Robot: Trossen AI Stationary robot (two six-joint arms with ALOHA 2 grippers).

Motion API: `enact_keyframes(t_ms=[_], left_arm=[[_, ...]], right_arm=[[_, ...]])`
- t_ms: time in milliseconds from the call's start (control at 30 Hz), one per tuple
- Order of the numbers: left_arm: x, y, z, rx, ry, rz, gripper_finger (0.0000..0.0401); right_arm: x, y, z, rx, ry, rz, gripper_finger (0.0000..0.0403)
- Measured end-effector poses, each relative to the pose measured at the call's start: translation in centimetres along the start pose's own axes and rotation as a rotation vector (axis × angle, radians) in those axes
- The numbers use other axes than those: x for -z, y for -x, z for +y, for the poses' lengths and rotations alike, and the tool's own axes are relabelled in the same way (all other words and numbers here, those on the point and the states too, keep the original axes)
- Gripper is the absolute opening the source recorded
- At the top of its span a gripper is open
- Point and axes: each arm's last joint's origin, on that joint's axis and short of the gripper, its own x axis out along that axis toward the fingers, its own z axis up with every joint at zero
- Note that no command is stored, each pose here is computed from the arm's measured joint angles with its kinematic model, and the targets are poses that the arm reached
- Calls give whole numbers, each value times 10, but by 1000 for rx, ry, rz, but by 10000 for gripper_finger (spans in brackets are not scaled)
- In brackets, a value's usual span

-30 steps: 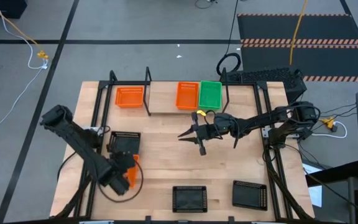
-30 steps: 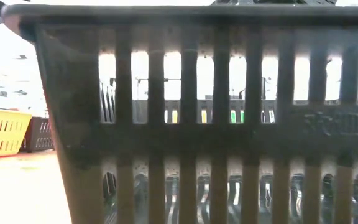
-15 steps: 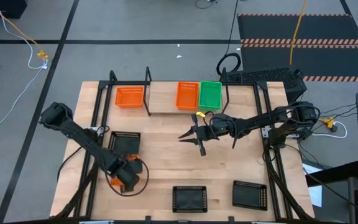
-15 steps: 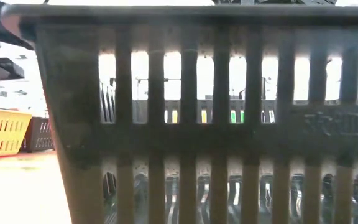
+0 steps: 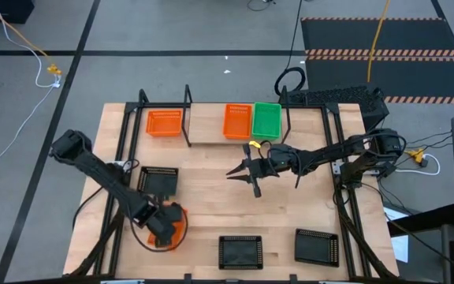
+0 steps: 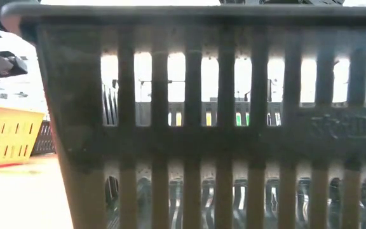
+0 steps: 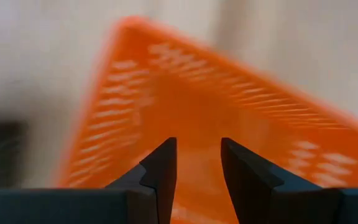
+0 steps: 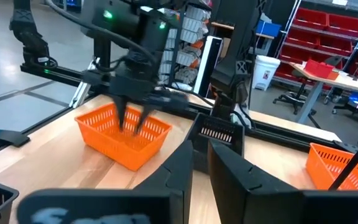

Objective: Stack baskets on shelf by color
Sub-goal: Stack the bottom orange bin on top of the orange bin on the shelf

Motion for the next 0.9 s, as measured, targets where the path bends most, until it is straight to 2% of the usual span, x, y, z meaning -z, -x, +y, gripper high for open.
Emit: enact_keyframes(t_ms=[100,333,500,633,900], left_arm=[[-4,5,8,-73,25,27,127],[-22,20,4,-47,-56,-22,127],[-29,31,8,-151,-83,-56,127],[-28,24,16,-202,-88,-67,127],[-14,6,29,-184,-135,68,127]], right_arm=[[-1,0,0,2,7,-6,43],[-1,0,0,2,21,-6,43],[-1,0,0,2,23,-6,43],[-1,0,0,2,23,-6,43],[-1,0,0,2,23,-5,43]])
